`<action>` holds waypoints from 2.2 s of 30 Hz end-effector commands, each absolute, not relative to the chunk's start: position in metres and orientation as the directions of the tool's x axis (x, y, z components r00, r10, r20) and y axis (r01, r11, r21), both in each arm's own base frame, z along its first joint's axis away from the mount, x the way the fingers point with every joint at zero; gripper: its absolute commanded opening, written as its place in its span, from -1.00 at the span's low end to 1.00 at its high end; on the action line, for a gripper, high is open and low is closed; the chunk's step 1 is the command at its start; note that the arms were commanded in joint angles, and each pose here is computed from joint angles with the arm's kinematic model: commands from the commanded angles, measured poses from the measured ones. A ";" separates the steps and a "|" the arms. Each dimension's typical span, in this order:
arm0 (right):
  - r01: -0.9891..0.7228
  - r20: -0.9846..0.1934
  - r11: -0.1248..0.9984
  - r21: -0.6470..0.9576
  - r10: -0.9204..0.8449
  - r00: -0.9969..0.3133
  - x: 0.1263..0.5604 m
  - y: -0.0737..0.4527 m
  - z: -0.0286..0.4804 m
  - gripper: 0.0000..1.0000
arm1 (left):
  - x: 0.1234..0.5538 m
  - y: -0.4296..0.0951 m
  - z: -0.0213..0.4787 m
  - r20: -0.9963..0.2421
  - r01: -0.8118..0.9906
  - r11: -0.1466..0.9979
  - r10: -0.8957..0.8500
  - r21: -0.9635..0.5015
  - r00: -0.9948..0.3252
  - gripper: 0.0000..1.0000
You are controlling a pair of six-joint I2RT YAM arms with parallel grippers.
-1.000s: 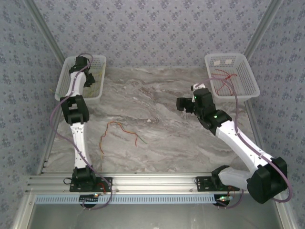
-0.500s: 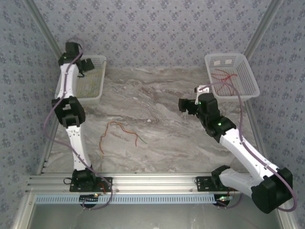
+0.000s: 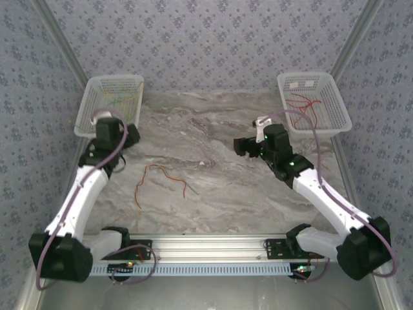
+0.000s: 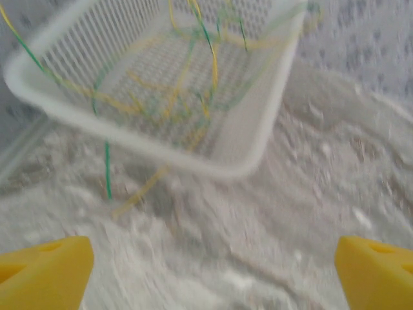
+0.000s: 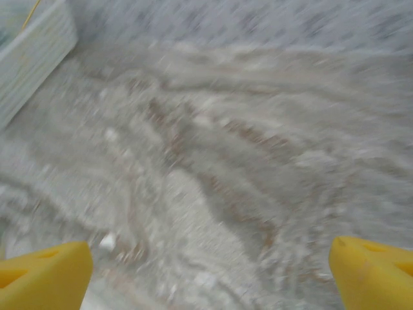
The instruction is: Untangle the cables
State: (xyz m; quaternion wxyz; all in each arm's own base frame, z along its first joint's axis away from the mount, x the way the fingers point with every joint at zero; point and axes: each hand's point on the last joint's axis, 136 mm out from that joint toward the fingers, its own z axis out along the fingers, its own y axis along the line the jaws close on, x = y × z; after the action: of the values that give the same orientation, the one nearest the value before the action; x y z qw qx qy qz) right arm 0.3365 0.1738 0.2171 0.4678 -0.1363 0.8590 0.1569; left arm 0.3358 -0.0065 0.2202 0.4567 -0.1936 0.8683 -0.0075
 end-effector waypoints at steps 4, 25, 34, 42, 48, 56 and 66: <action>-0.757 -0.608 0.616 0.218 -0.521 -0.599 0.288 0.277 0.145 0.61 | 0.294 -0.054 0.154 -0.646 -0.286 0.925 -0.381 -0.251 -0.662 0.44; -0.827 -0.383 0.562 -0.026 -0.770 -0.511 0.313 0.414 -0.005 0.10 | 0.278 -0.038 0.123 -0.608 -0.309 0.903 -0.429 -0.297 -0.668 0.46; -0.730 -0.388 0.671 -0.128 -0.711 -0.586 0.337 0.390 -0.001 -0.73 | 0.305 -0.014 0.139 -0.606 -0.322 0.902 -0.432 -0.289 -0.668 0.59; -0.553 -0.420 0.832 -0.043 -0.517 -0.746 0.348 0.326 0.022 -1.00 | 0.367 0.026 0.145 -0.610 -0.360 0.929 -0.332 -0.081 -0.719 0.67; -0.511 -0.398 0.857 -0.058 -0.490 -0.776 0.340 0.294 0.015 -1.00 | 0.423 0.031 0.183 -0.651 -0.299 0.952 -0.268 -0.066 -0.710 0.46; -0.498 -0.482 0.867 0.003 -0.435 -0.760 0.340 0.293 0.044 -1.00 | 0.410 -0.015 0.214 -0.723 -0.200 0.970 -0.235 -0.136 -0.649 0.32; -0.383 -0.422 0.859 0.340 -0.225 -0.878 0.333 0.278 0.055 -1.00 | 0.324 -0.192 0.152 -0.705 0.227 0.914 -0.085 -0.337 -0.705 0.41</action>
State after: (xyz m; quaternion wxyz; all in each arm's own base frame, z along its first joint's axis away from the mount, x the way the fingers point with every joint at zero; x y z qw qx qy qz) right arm 0.3399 0.2791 0.0490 0.2200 -0.2062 0.9433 0.1387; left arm 0.3323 -0.1564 0.1672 0.3875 0.0296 0.9105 -0.1411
